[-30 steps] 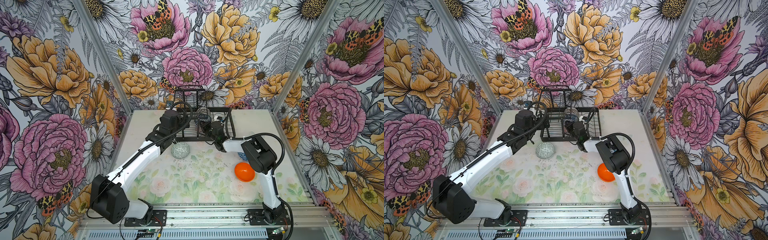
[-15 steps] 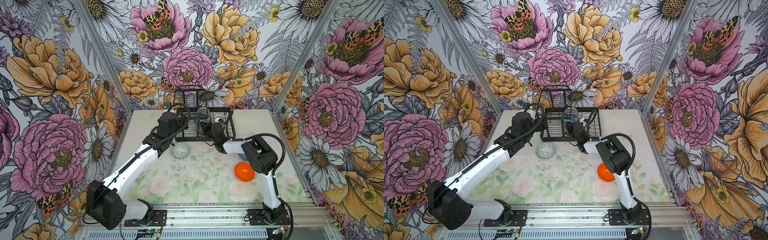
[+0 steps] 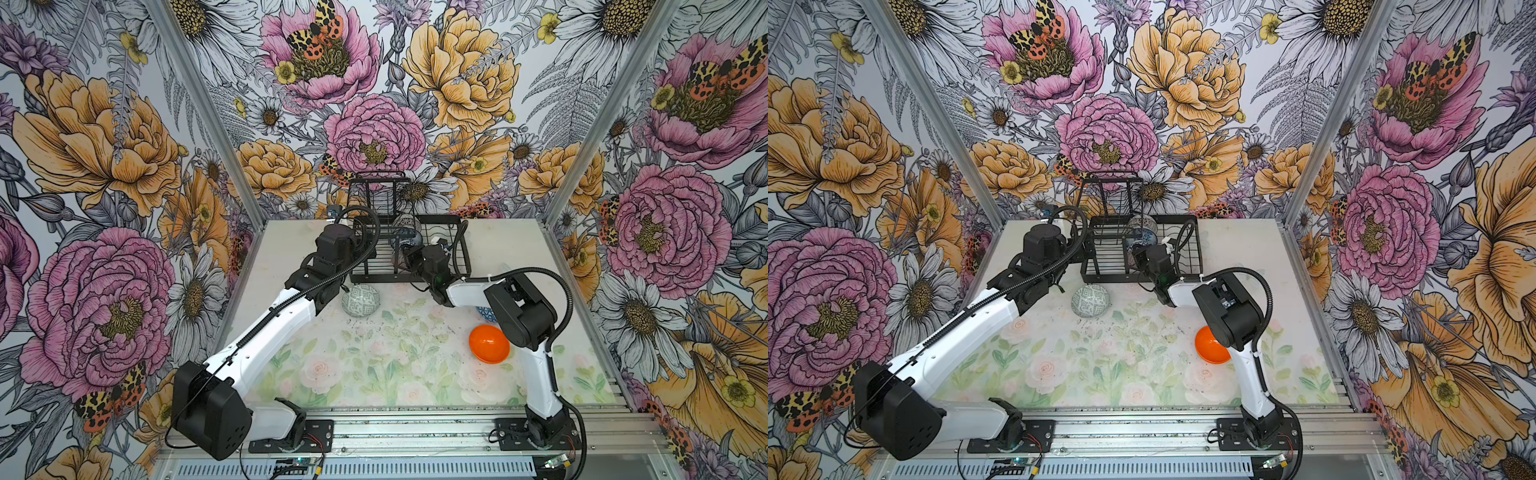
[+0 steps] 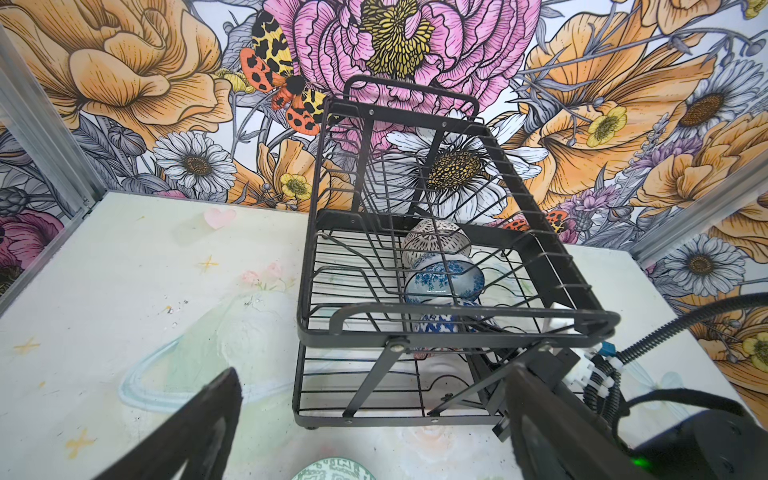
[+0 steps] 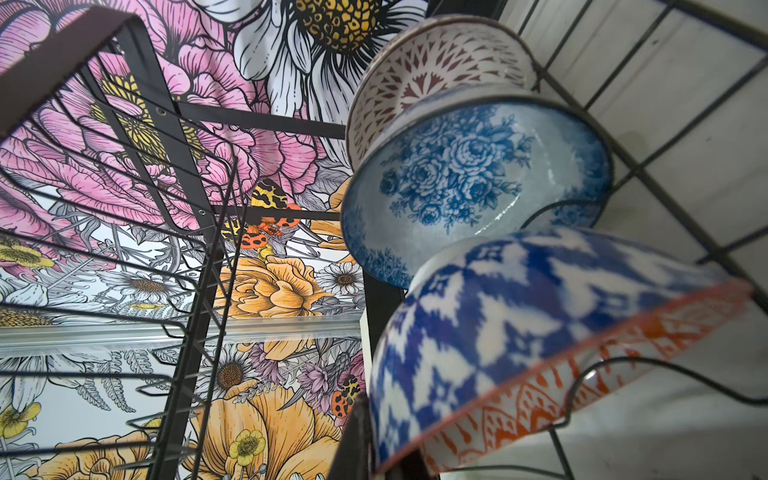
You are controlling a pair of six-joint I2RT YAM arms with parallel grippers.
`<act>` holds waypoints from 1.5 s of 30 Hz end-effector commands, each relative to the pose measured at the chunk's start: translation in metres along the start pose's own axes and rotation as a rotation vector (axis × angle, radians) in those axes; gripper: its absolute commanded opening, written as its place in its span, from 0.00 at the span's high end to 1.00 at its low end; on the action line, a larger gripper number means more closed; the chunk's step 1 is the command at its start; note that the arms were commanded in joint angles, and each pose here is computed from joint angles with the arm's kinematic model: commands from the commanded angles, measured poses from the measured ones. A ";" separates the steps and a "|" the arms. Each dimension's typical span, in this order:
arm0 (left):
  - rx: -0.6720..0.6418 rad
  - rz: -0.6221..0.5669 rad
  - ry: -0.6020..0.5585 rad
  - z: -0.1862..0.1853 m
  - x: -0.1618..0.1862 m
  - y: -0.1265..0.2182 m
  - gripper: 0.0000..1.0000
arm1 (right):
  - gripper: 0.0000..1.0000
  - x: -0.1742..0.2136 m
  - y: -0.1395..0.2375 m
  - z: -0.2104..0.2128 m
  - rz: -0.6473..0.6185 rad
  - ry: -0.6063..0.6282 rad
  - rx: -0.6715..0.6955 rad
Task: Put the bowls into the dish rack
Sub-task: 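Press the blue-ikat bowl down into the rack slot with the right gripper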
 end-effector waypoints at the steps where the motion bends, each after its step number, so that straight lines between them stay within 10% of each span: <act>1: 0.025 -0.023 0.028 -0.003 -0.007 0.007 0.01 | 0.86 -0.005 0.007 -0.007 -0.018 -0.003 0.057; 45: 0.054 -0.014 0.000 -0.019 -0.005 0.004 0.01 | 0.65 -0.030 0.026 0.014 -0.053 0.015 0.034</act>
Point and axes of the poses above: each gripper's point midway between its finger pads, its own y axis back along the fingers, its own z axis along the line the jaws close on, x = y × z, the point moved 3 cm from there along y, back along the fingers, and after that the axes turned 14 degrees about -y, right-handed, at the moved point
